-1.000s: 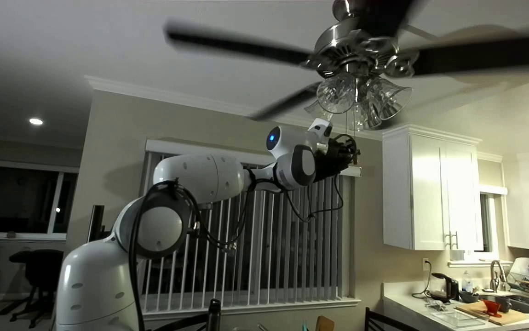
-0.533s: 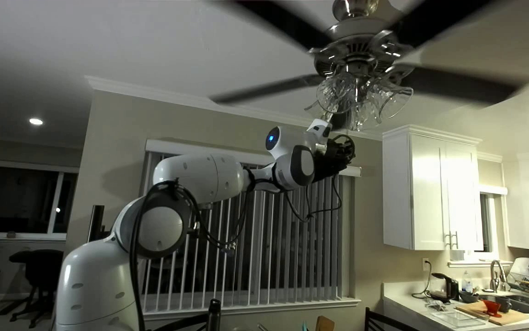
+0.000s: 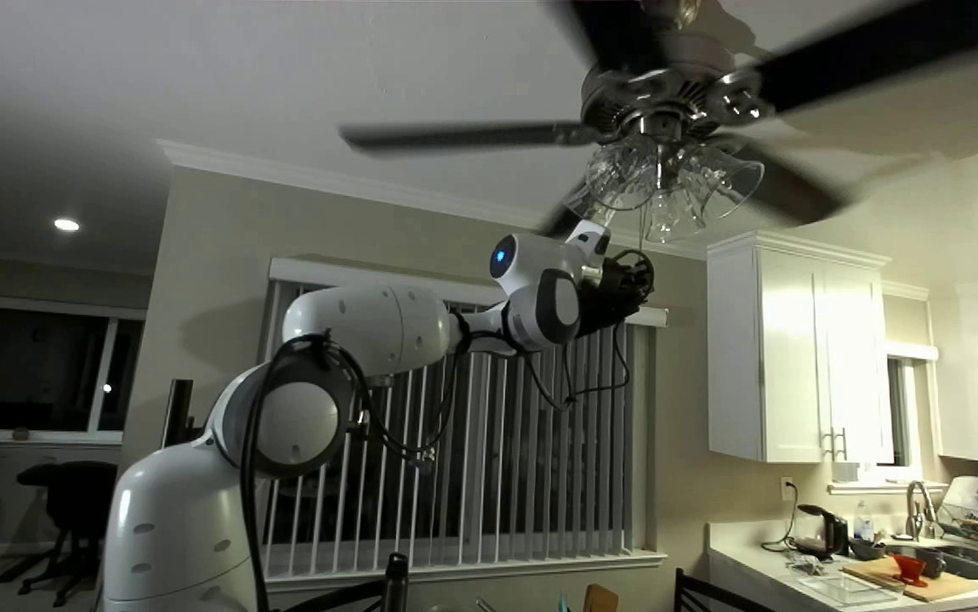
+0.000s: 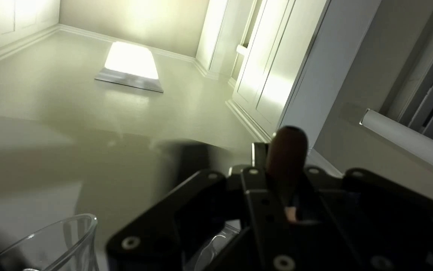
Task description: Turn on the chandelier.
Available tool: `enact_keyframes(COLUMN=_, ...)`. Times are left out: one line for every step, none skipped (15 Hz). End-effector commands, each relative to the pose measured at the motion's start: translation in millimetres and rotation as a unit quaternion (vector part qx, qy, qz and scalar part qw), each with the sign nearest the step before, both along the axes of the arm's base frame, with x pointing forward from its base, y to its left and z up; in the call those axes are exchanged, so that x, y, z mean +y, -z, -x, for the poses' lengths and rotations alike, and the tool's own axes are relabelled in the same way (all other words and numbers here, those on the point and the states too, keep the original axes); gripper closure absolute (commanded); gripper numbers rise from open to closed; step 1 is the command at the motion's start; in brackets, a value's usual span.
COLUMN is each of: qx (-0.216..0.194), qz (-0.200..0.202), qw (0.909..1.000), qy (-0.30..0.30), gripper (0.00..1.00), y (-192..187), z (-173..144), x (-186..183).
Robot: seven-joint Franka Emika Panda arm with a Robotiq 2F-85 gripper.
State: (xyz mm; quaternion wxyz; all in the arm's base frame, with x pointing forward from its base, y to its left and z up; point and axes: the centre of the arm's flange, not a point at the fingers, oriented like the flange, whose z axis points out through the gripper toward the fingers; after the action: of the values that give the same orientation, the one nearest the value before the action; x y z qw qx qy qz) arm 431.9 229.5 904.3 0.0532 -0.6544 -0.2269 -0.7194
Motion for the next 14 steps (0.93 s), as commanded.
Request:
enact_keyframes(qx=0.039, qz=0.003, qw=0.9992, qy=-0.007, gripper=0.96, y=29.8, z=-9.8, x=-2.3)
enact_keyframes(qx=0.055, qz=-0.004, qw=0.9984, qy=-0.008, gripper=0.96, y=42.6, z=-14.3, x=-5.0)
enact_keyframes(qx=0.061, qz=-0.009, qw=0.9980, qy=-0.006, gripper=0.96, y=49.0, z=-16.9, x=-7.3)
enact_keyframes(qx=0.065, qz=-0.017, qw=0.9977, qy=-0.005, gripper=0.96, y=51.9, z=-17.7, x=-11.9)
enact_keyframes(qx=0.067, qz=-0.022, qw=0.9975, qy=-0.004, gripper=0.96, y=51.8, z=-18.1, x=-14.5)
enact_keyframes(qx=0.065, qz=-0.026, qw=0.9975, qy=-0.003, gripper=0.96, y=48.2, z=-17.6, x=-17.2)
enact_keyframes(qx=0.065, qz=-0.029, qw=0.9975, qy=-0.003, gripper=0.96, y=46.0, z=-17.5, x=-18.9)
enact_keyframes(qx=0.062, qz=-0.031, qw=0.9976, qy=-0.003, gripper=0.96, y=42.8, z=-17.1, x=-19.5)
enact_keyframes(qx=0.060, qz=-0.034, qw=0.9976, qy=-0.004, gripper=0.96, y=39.9, z=-15.8, x=-19.1)
enact_keyframes(qx=0.060, qz=-0.037, qw=0.9975, qy=-0.006, gripper=0.68, y=37.4, z=-14.6, x=-18.6)
enact_keyframes(qx=0.059, qz=-0.035, qw=0.9976, qy=-0.005, gripper=0.67, y=36.6, z=-14.6, x=-17.3)
enact_keyframes(qx=0.066, qz=-0.031, qw=0.9973, qy=-0.004, gripper=0.63, y=41.7, z=-17.3, x=-15.1)
enact_keyframes(qx=0.072, qz=-0.027, qw=0.9970, qy=-0.005, gripper=0.56, y=47.5, z=-19.4, x=-13.0)
enact_keyframes(qx=0.078, qz=-0.023, qw=0.9967, qy=-0.002, gripper=0.50, y=54.2, z=-22.5, x=-12.0)
